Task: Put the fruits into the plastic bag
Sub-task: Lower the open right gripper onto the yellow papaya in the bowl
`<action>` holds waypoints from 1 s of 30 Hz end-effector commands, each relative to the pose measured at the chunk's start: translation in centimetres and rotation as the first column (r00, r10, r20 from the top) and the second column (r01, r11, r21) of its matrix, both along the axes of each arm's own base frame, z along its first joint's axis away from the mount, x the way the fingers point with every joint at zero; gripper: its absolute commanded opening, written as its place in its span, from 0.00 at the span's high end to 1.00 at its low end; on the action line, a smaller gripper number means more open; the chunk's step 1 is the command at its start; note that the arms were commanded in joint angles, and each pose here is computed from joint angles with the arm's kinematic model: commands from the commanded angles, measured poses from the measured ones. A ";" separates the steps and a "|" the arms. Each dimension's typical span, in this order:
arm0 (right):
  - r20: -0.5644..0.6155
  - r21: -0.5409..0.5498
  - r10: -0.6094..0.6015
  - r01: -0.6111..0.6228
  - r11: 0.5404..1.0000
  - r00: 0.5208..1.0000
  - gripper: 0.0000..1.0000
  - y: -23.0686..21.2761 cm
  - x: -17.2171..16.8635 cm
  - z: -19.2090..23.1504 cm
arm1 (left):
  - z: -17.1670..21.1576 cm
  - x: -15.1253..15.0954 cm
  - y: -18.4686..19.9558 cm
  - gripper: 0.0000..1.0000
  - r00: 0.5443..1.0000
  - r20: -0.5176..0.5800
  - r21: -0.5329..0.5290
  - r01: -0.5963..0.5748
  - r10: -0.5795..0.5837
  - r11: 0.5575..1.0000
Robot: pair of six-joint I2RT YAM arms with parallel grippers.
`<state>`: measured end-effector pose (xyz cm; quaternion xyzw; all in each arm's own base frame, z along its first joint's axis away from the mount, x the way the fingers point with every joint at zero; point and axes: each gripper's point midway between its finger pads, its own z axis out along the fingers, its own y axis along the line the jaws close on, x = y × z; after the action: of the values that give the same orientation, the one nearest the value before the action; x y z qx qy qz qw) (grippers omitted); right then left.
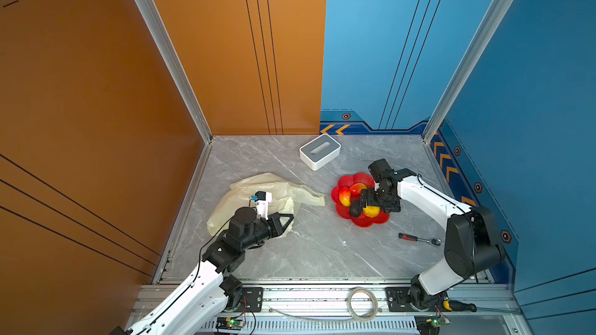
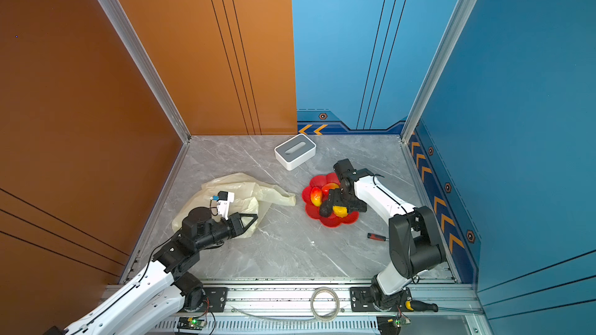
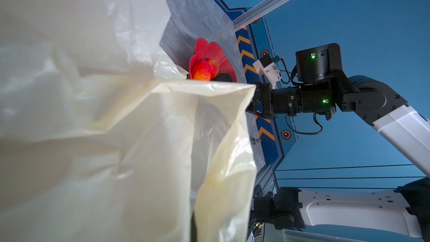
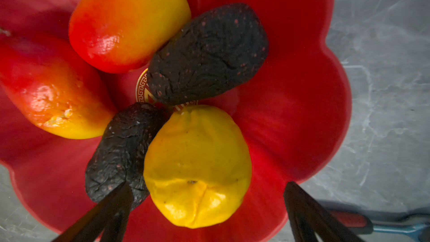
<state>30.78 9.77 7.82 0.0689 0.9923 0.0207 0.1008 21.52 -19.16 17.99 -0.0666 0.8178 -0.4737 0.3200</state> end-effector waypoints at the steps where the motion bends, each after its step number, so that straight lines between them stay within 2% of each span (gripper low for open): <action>1: -0.008 -0.006 0.014 -0.014 1.000 1.000 0.00 -0.2 0.3 -0.5 | 0.1 -0.1 0.1 1.00 1.000 0.009 0.010 0.014 -0.014 1.000; 18: -0.017 -0.090 0.006 -0.007 0.996 1.000 0.07 -2.1 0.5 -1.3 | -0.1 -0.2 0.4 1.00 1.000 0.007 0.009 0.006 -0.006 1.000; 30: -0.041 -0.108 0.050 -0.054 0.993 0.998 0.10 -1.1 0.6 -2.2 | -0.1 -0.3 0.6 1.00 1.000 0.009 0.004 -0.001 0.001 1.000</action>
<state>31.12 9.03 5.74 0.0446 0.9952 -0.0168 0.0849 21.54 -18.82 18.24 -0.0692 0.8154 -0.4734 0.3259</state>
